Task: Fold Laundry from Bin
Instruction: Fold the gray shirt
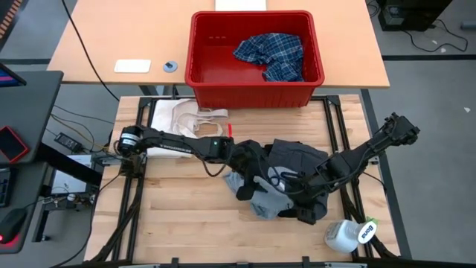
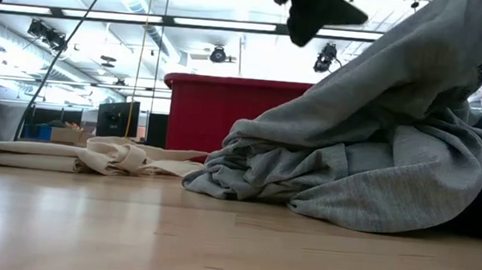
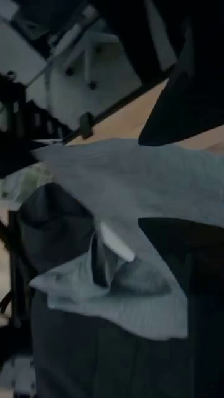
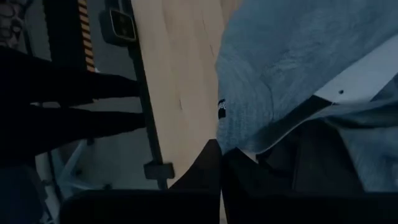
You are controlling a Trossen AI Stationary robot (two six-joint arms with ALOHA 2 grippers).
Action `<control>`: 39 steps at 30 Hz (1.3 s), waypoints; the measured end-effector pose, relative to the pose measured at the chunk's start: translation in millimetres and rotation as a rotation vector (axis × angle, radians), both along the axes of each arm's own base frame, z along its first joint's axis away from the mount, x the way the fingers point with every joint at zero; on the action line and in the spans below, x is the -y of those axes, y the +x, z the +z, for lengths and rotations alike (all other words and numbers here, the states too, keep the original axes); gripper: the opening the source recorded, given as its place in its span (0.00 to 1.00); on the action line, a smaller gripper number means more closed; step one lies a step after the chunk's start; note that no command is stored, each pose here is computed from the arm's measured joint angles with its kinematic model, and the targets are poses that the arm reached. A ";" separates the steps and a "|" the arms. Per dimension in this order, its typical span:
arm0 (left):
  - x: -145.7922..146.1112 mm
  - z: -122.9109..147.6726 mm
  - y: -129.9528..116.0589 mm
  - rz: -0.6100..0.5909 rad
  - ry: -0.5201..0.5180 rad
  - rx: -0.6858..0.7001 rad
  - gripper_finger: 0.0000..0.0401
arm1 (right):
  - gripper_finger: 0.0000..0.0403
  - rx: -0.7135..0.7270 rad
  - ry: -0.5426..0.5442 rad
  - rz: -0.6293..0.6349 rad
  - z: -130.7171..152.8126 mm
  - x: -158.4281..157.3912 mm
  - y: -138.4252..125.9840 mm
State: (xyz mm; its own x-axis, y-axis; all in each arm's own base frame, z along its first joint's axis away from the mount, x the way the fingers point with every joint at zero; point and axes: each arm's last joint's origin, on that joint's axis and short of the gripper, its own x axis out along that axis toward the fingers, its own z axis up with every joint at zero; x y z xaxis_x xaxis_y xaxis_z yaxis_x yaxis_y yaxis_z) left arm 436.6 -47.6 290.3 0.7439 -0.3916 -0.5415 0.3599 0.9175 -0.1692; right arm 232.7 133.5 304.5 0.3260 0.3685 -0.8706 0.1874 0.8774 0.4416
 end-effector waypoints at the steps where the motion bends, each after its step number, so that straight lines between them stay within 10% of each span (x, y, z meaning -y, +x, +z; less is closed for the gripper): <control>1: 0.8 -3.0 1.0 -0.014 0.015 -0.001 0.52 | 0.01 -0.013 0.004 -0.004 -0.3 -0.9 -1.3; 20: -55.0 -45.5 38.2 0.036 0.015 0.009 0.48 | 0.01 -0.040 0.009 -0.060 -0.8 -12.6 -8.5; 39: -64.4 -47.7 83.5 -0.276 -0.112 -0.112 0.48 | 0.01 -0.033 0.006 -0.066 -0.6 -16.3 -10.4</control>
State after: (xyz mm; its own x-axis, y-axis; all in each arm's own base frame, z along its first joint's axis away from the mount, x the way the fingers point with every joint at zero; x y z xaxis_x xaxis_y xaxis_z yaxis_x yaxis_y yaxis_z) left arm 520.1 16.9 242.6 0.5398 -0.6322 -0.5558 0.5658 0.7614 -0.3165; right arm 222.2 149.8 303.9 0.3204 0.3523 -0.8793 0.2591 0.8603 0.4391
